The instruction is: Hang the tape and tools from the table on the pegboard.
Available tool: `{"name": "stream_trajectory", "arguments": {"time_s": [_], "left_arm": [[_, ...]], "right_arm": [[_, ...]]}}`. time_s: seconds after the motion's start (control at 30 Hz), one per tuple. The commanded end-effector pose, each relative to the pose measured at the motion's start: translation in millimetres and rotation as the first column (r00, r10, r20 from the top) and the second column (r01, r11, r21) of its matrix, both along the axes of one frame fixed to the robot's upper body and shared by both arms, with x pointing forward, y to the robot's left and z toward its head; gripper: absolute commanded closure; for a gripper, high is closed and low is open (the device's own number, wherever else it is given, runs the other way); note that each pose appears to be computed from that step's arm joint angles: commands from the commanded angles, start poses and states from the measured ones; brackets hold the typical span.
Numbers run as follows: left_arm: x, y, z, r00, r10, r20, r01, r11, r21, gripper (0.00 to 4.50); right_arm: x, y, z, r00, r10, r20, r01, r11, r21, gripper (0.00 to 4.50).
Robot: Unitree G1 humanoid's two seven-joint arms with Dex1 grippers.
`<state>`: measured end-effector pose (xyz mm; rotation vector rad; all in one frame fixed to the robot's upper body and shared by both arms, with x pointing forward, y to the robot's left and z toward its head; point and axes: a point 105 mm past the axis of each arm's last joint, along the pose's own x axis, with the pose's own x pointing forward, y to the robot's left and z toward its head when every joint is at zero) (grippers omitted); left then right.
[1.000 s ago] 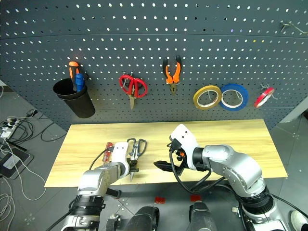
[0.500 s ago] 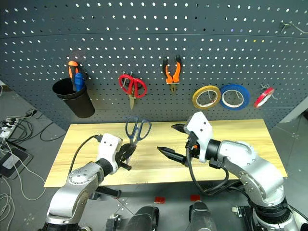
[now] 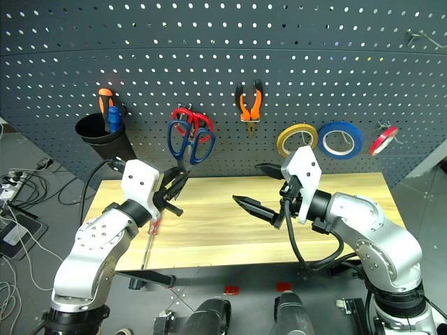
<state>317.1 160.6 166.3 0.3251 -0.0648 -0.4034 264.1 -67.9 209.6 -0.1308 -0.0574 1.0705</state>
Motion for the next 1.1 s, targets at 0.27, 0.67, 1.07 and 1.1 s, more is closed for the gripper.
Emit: {"name": "stream_trajectory", "arguments": {"time_s": [0.27,0.67,1.07,1.1], "left_arm": [[22,8,22,0.996,0.043,0.072,-0.043,0.999,-0.003,3.94],[42,8,2,0.995,0.084,-0.045,-0.085,0.996,-0.022,3.94],[14,36,-41,0.965,0.152,-0.215,-0.164,0.986,-0.042,0.62],[10,40,-48,0.957,0.156,-0.243,-0.169,0.985,-0.034,0.62]], "right_arm": [[-1,5,13,0.997,0.023,0.072,-0.023,1.000,-0.002,0.00],[-1,12,16,0.994,0.052,0.093,-0.053,0.999,0.002,0.00],[-12,27,9,0.982,0.109,0.153,-0.104,0.994,-0.038,0.00],[-14,28,7,0.983,0.112,0.147,-0.107,0.993,-0.039,0.00]]}}
